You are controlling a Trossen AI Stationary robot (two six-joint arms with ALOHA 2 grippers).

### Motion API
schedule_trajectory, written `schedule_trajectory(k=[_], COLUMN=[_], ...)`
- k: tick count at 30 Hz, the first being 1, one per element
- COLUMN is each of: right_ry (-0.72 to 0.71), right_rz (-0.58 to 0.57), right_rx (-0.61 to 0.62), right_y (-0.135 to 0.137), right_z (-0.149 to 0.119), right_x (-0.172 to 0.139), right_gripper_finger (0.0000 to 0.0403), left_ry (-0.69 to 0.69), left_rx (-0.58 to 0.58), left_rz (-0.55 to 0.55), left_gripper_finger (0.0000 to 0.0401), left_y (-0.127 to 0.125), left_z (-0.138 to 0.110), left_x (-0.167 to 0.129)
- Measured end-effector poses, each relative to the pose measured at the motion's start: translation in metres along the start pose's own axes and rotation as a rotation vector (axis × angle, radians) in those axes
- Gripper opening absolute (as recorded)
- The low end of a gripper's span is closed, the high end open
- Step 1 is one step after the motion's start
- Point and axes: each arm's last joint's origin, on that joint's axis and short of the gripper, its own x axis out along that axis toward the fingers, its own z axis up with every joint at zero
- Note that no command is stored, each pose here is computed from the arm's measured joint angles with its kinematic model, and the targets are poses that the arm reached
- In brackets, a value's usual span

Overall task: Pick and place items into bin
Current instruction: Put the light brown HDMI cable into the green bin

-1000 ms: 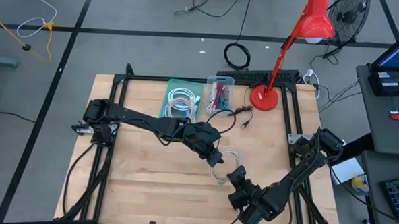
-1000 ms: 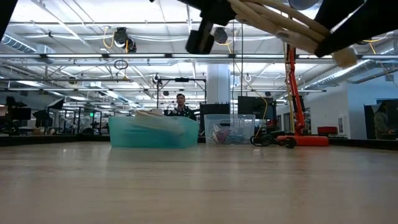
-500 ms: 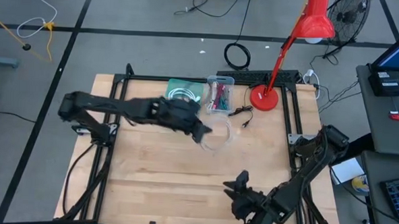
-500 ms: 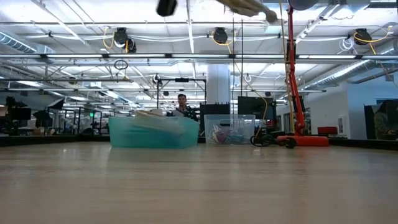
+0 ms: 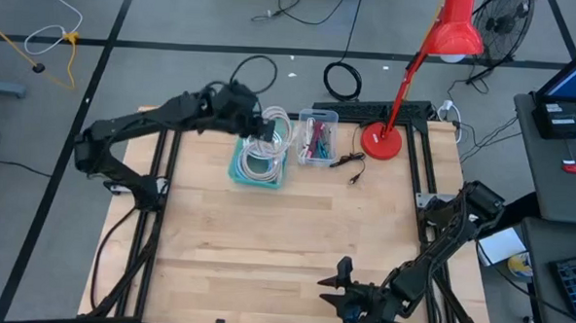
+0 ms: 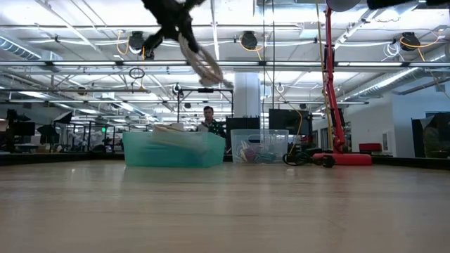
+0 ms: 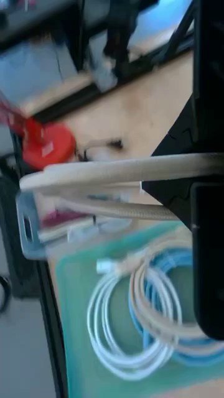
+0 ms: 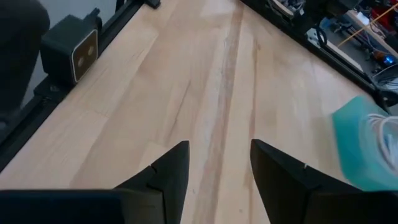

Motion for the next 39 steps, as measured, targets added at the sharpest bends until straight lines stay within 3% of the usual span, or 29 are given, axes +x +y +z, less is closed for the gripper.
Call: schedule_trajectory(k=[7,20,31,39], right_ry=[-0.054,-0.072,-0.077,-0.075], right_rz=[0.007,0.035,0.048,0.060], right_rx=[0.060,0.103,0.113,0.134], right_y=[0.003,0.012,0.017,0.020], right_z=[-0.015,-0.015,-0.016,-0.017], right_x=[0.006,-0.003,-0.008,-0.011], right_gripper_finger=[0.0160,0.0155,0.0155,0.0155], left_ry=[0.011,0.126,0.109,0.153], left_rx=[-0.061,-0.101,-0.113,-0.082], left_rz=[0.097,0.180,0.232,0.351], left_gripper_finger=[0.0006,0.0006,0.0006,0.0006], left_y=[0.039,0.077,0.085,0.090], left_z=[0.031,0.035,0.041,0.033], left_x=[0.031,0.128,0.122,0.112])
